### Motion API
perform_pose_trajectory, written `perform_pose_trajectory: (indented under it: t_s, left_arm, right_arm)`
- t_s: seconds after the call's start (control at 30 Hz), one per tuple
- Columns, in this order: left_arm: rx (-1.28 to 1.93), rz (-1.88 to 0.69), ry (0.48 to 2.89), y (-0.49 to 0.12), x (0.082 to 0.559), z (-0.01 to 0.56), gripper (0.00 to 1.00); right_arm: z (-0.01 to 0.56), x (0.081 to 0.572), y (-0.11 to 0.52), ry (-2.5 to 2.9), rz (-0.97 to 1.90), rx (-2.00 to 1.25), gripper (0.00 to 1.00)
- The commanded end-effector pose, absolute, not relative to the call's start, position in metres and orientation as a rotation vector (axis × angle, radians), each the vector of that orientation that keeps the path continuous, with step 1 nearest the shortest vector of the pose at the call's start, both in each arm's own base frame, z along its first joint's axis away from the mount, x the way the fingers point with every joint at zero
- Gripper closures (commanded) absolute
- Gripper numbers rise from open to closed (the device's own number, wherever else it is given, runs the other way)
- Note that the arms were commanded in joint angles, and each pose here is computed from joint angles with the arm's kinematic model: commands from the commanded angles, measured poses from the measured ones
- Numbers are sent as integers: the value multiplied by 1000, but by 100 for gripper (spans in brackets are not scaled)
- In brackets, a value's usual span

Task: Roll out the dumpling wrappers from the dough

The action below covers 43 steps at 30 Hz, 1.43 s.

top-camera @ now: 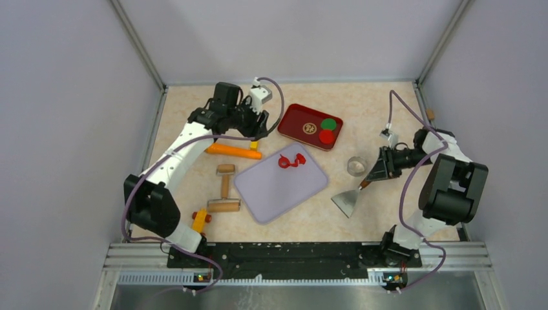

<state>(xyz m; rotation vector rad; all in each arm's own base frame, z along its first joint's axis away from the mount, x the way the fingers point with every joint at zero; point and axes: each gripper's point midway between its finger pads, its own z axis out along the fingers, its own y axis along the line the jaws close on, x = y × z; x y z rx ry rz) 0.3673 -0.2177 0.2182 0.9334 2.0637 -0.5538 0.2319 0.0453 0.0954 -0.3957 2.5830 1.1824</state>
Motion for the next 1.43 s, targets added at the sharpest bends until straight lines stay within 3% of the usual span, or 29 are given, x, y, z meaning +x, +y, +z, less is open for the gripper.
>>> perform_pose_trajectory:
  t_s: [0.0, 0.1, 0.17, 0.27, 0.53, 0.73, 0.77, 0.8, 0.83, 0.9, 1.03, 1.2, 1.4]
  left_arm:
    - [937, -531, 2020, -208, 360, 230, 45]
    - [932, -497, 2040, -199, 361, 233, 44]
    - [902, -480, 2064, -191, 364, 237, 44]
    - [850, -493, 2107, -182, 365, 241, 43]
    - [733, -516, 2168, -163, 365, 230, 43]
    - [396, -353, 2123, -132, 415, 255, 41]
    - [342, -292, 2100, -123, 423, 267, 18]
    - [286, -220, 2076, -112, 431, 278, 3]
    - [238, -159, 2030, -101, 438, 292, 1]
    - [169, -89, 1910, -85, 446, 326, 1]
    - [101, -42, 1735, -73, 452, 370, 1]
    - [171, -101, 1887, -88, 456, 344, 1]
    - [209, -208, 1945, -103, 436, 327, 1]
  right_arm:
    - [59, 236, 15, 2681, 898, -499, 68]
    - [61, 251, -1, 2684, 744, -485, 33]
    - [69, 264, -16, 2697, 608, -446, 20]
    - [89, 273, -28, 2695, 498, -427, 10]
    - [151, 294, -57, 2547, 166, -419, 8]
    - [238, 328, -61, 2348, 94, -280, 8]
    - [254, 336, -58, 2304, 106, -254, 8]
    - [269, 346, -56, 2262, 118, -211, 8]
    - [285, 356, -54, 2221, 125, -119, 8]
    - [312, 383, -44, 2150, 163, 14, 7]
    - [370, 424, 1, 2043, 164, -73, 6]
    - [445, 439, 31, 1862, 255, -39, 6]
    - [420, 435, 26, 1889, 196, -33, 6]
